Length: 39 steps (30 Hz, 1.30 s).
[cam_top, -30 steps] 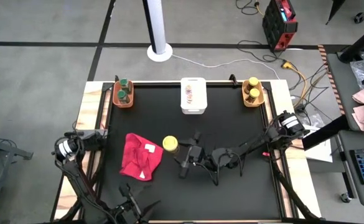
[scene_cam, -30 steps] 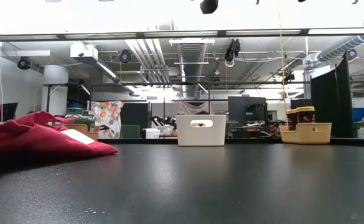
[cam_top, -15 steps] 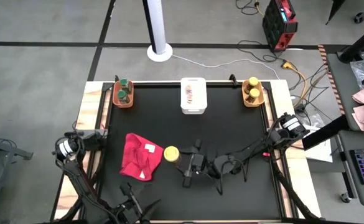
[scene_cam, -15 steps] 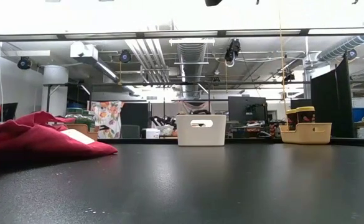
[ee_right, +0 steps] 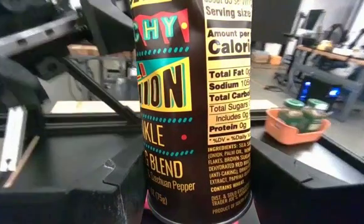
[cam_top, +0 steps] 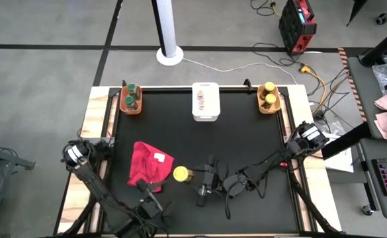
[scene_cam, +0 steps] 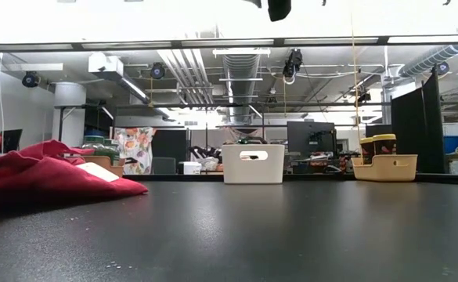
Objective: Sort spices by type
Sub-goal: Put the yellow seasoning bottle into the yellow bin
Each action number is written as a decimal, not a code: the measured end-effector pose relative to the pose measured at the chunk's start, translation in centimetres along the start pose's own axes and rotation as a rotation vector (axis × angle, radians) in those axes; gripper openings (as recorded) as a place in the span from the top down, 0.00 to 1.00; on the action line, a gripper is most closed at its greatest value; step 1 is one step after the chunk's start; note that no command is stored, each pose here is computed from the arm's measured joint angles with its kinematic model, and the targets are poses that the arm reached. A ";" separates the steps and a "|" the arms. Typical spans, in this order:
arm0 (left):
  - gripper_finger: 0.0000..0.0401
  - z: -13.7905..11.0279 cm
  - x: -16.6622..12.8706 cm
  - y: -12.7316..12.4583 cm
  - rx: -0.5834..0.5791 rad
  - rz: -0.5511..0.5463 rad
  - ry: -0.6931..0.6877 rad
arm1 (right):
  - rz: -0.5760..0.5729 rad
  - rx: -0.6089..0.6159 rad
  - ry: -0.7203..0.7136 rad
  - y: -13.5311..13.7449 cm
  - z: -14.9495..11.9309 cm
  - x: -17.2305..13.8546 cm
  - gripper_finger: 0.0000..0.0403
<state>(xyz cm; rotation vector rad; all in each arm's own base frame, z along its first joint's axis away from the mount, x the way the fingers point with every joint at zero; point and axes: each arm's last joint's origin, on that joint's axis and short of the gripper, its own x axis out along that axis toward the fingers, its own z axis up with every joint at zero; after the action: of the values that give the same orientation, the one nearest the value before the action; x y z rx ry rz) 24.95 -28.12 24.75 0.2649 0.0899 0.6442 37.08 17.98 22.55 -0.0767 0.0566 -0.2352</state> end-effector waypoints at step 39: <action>0.28 0.3 7.3 -4.0 0.199 -0.519 -0.001 | -0.037 0.215 0.014 0.4 -5.0 -13.1 0.48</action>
<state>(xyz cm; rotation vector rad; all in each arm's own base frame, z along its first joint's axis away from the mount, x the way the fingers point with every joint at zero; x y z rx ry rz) 33.10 -26.86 23.94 0.4162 0.2143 0.1184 24.08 21.11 18.20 0.1378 0.0433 -0.2776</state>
